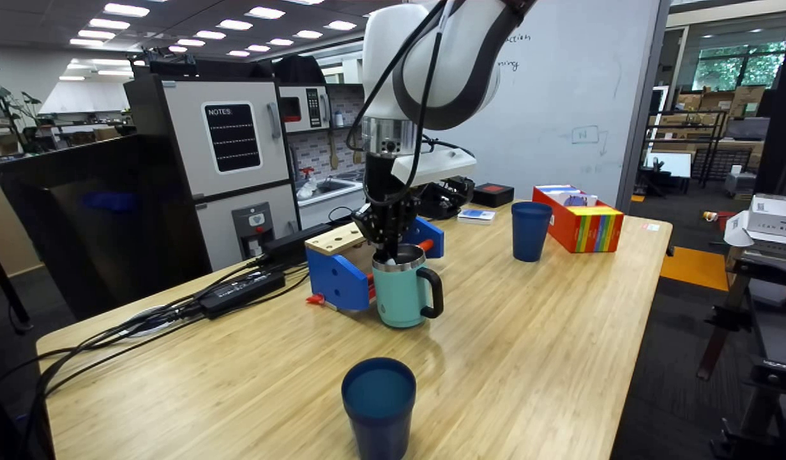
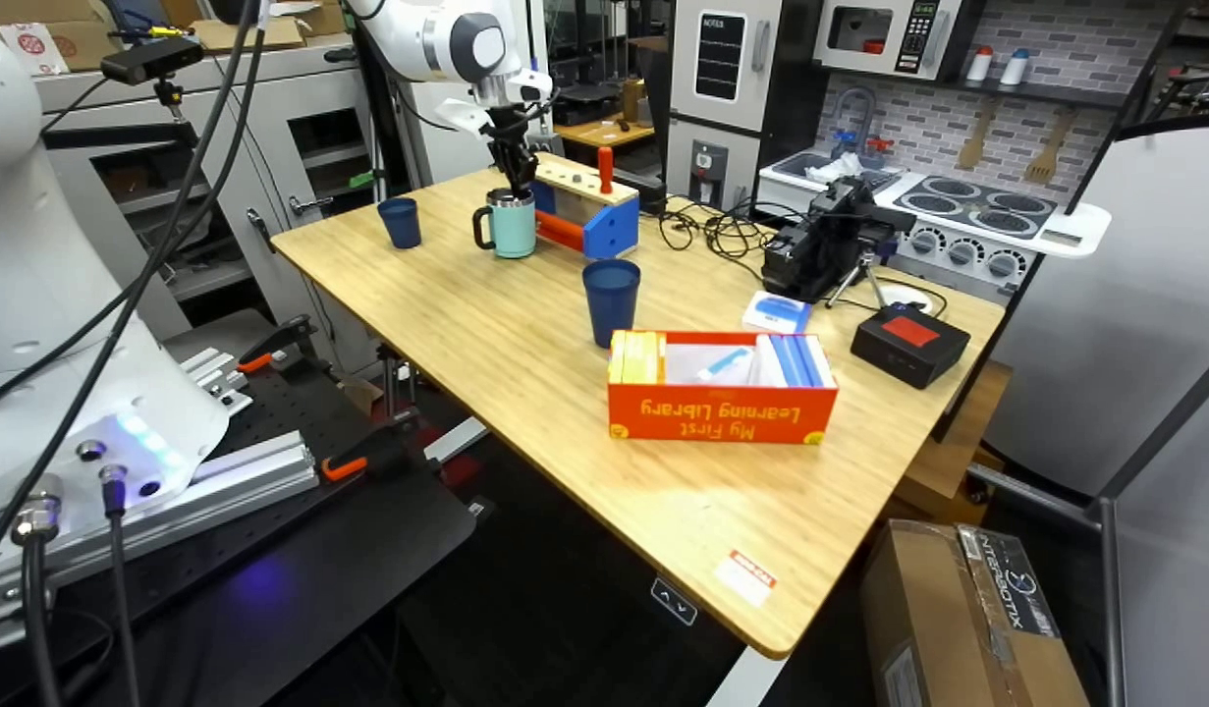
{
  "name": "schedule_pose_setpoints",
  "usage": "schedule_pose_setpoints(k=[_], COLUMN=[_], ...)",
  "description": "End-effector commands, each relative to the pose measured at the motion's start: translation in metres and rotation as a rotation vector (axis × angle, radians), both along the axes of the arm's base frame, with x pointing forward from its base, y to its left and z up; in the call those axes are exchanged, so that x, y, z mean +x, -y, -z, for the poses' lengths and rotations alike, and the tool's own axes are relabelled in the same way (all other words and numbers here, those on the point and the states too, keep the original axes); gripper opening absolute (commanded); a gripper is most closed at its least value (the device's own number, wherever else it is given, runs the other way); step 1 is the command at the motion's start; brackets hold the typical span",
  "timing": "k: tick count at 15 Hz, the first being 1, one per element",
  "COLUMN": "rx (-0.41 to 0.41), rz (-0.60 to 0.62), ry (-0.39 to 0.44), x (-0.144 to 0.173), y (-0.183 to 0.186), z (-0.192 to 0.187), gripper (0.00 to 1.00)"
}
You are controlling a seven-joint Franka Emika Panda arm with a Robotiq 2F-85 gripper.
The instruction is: Remove the marker from the cup and put it on the table
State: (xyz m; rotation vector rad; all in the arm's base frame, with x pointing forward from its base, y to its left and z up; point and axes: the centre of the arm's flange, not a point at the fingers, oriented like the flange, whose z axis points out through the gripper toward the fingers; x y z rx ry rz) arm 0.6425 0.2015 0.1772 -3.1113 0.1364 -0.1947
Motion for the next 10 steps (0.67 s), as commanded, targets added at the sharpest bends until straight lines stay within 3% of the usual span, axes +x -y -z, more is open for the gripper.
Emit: schedule_pose_setpoints(k=[1, 10], rx=[-0.029, 0.034], rz=[-0.010, -0.016], ry=[0.046, 0.054], x=[0.0081, 0.0076], y=[-0.0007, -0.0087], z=[0.0029, 0.0025], gripper=[0.05, 0.05])
